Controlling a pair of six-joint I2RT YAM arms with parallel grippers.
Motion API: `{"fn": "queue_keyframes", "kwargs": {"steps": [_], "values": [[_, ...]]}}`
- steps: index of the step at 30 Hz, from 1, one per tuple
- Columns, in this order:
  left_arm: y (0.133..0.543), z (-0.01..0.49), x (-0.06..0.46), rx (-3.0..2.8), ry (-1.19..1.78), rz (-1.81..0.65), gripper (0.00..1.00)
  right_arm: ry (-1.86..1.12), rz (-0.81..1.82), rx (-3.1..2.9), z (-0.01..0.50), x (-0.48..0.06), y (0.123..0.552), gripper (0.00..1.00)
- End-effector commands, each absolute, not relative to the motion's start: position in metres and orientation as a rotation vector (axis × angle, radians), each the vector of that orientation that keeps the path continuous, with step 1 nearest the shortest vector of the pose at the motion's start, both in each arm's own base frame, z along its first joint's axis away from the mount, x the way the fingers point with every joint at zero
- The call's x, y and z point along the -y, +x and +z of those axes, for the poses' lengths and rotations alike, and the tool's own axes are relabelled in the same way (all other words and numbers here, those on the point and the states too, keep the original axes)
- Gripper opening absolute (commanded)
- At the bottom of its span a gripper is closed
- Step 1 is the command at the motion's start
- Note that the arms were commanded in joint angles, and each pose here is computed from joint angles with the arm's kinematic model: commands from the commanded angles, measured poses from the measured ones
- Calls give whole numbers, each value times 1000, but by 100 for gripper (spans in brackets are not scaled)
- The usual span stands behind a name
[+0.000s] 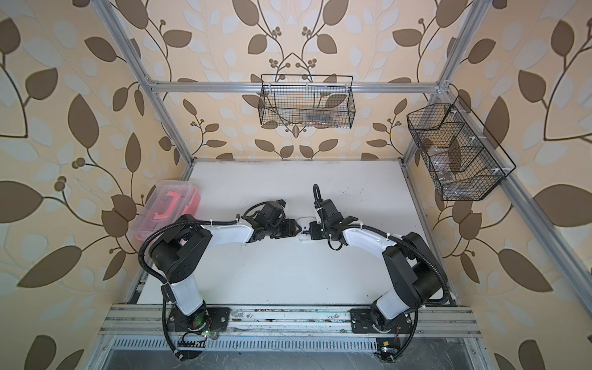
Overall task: Insert the battery into the alarm
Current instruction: Adjust the battery in the alarm.
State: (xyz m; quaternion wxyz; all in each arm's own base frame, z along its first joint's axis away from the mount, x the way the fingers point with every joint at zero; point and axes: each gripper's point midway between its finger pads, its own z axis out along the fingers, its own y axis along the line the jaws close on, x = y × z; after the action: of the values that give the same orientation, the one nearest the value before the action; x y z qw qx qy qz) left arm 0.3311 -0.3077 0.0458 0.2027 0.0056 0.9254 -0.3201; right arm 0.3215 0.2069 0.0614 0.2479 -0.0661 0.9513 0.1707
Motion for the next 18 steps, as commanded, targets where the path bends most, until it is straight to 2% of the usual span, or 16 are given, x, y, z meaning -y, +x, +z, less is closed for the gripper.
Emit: {"fn": "queue_keyframes", "kwargs": {"steps": [1, 5, 18], "values": [[331, 45, 312, -2589, 38, -890, 59, -173, 441, -2577, 68, -208, 328, 29], [330, 42, 312, -2595, 38, -887, 57, -184, 437, -2588, 65, -209, 327, 27], [327, 31, 308, -2617, 20, -875, 53, -269, 436, -2698, 39, -219, 316, 6]]}}
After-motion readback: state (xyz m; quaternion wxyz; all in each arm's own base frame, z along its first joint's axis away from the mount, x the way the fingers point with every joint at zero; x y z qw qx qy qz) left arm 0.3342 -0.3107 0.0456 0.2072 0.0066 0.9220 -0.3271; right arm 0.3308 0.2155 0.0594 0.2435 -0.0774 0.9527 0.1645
